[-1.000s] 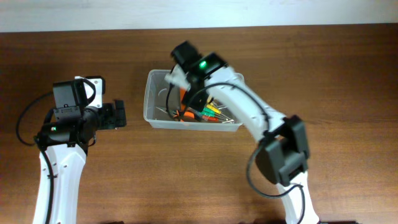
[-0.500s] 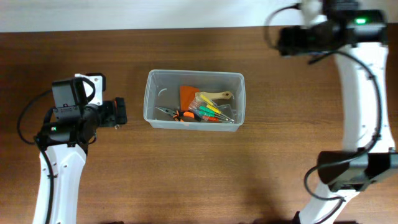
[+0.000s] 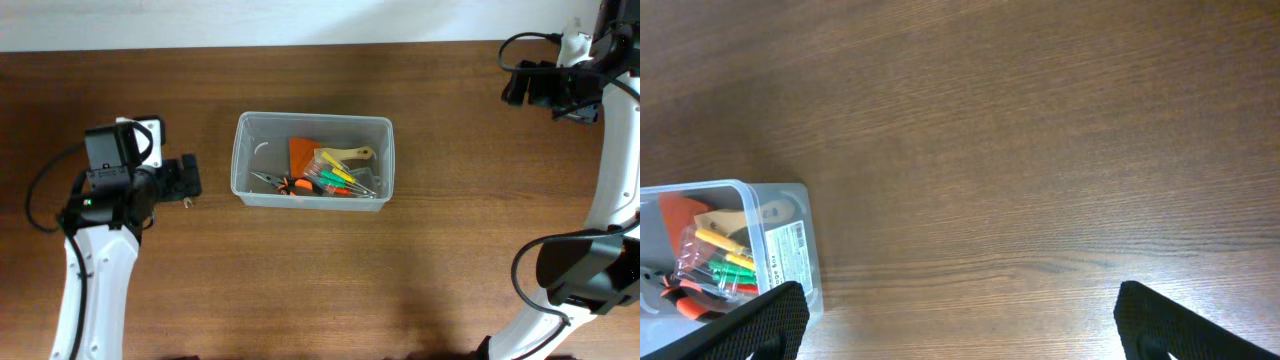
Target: Pack container
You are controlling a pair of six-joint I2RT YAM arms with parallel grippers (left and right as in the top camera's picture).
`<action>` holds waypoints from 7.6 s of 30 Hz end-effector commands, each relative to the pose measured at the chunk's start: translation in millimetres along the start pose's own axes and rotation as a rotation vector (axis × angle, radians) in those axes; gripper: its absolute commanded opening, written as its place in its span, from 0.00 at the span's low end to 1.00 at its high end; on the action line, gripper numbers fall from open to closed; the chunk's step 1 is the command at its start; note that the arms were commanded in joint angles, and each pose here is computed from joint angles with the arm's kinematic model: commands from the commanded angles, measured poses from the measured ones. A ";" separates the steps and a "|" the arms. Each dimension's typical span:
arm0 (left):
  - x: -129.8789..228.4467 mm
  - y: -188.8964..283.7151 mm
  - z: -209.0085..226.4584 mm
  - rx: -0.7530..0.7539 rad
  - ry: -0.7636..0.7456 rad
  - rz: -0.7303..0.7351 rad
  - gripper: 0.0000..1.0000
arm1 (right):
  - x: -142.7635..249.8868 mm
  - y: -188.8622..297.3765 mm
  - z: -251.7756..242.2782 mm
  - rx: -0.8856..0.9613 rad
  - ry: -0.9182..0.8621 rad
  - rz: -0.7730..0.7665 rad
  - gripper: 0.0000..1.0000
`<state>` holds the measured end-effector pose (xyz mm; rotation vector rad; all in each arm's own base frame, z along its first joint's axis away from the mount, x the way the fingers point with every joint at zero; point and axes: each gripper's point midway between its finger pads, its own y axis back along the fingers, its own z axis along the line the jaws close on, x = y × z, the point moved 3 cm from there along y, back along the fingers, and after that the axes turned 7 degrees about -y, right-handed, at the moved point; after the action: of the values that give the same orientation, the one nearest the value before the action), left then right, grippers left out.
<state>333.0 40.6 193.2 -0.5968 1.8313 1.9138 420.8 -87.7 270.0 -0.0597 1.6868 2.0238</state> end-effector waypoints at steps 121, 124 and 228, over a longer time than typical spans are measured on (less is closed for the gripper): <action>32.5 -190.1 6.9 -0.018 -0.090 0.757 0.47 | 0.9 -3.8 2.2 -0.022 -0.010 0.011 0.98; 32.5 -190.1 6.8 -0.017 -0.090 0.757 0.41 | 0.9 -3.8 2.2 -0.022 -0.010 0.011 0.99; -12.9 -25.9 117.9 0.050 0.062 0.448 1.00 | 0.9 -3.8 2.2 -0.022 -0.010 0.011 0.99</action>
<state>370.3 141.4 221.4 -0.1017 1.9917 2.0727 421.9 -85.9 270.4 -0.0667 1.6723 2.0357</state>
